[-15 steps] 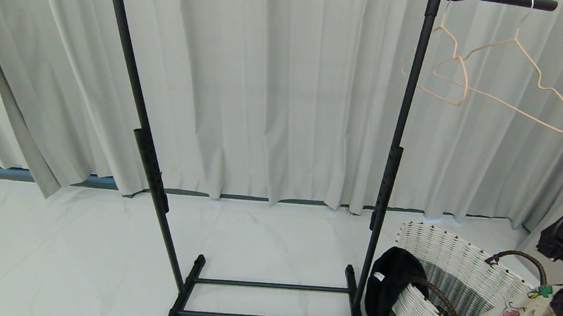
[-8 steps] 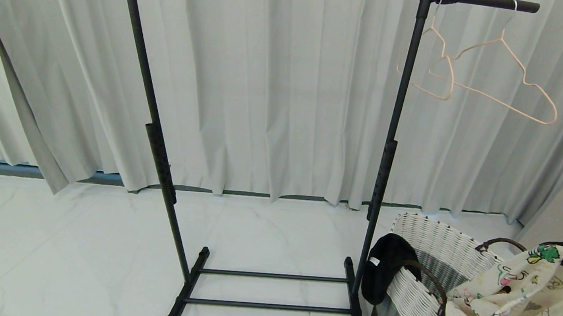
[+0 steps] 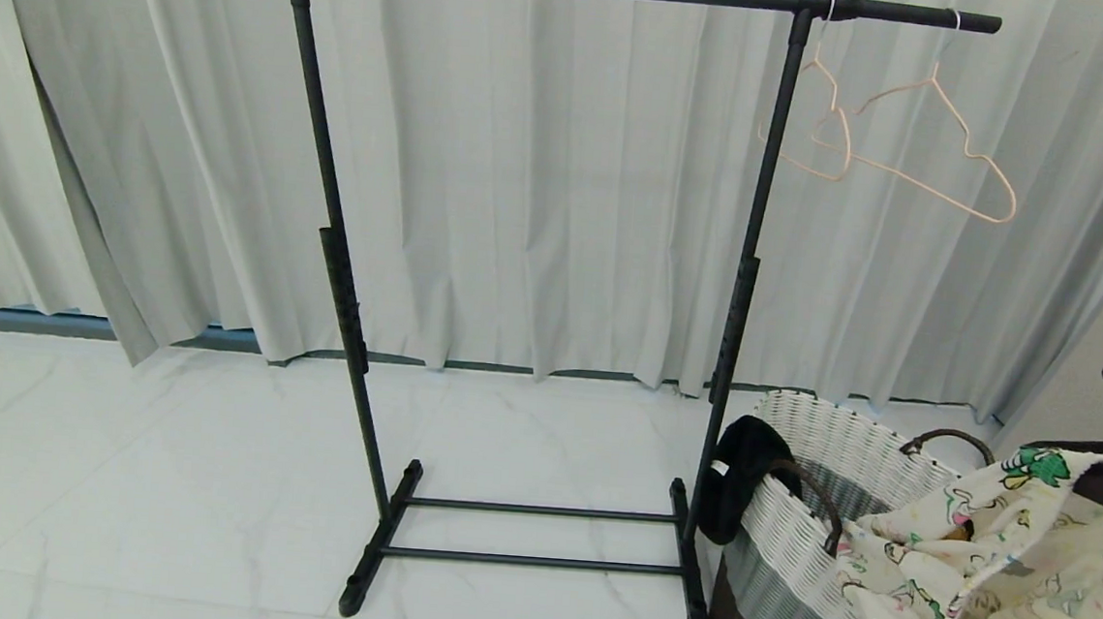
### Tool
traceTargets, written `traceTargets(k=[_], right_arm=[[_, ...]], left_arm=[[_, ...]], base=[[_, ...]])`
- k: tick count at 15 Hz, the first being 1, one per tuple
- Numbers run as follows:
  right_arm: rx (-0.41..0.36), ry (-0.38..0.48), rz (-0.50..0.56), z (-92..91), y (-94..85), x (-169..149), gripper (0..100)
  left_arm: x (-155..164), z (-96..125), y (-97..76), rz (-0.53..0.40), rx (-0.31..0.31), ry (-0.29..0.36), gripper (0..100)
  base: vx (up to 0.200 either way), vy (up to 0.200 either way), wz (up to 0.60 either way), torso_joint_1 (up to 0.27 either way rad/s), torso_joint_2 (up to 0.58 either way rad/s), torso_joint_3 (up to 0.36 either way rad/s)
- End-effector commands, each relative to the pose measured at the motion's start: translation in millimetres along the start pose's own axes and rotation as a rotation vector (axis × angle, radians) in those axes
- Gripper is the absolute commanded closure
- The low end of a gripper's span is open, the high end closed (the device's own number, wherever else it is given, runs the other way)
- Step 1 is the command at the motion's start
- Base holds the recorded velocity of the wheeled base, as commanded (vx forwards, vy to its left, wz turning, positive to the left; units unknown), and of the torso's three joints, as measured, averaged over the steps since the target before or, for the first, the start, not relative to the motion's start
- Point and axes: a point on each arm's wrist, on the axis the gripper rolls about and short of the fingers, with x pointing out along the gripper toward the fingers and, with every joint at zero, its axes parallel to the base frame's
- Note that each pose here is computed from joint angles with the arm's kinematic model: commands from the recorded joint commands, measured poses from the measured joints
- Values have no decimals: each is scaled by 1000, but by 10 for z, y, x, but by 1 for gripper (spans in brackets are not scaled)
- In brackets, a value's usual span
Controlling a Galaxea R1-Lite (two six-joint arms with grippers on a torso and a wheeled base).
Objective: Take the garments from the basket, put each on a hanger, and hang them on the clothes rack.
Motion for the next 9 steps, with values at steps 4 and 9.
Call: traceTargets(k=[4,9], right_arm=[[18,-72,137,216,152,69,100],[48,-167,219,535,242,339,100]], left_arm=[[0,0,0,1,7,0,0],[12,515,50,-95,-108,-49,0]], base=[[0,0,0,0,0,0],[0,0,0,0,0,0]])
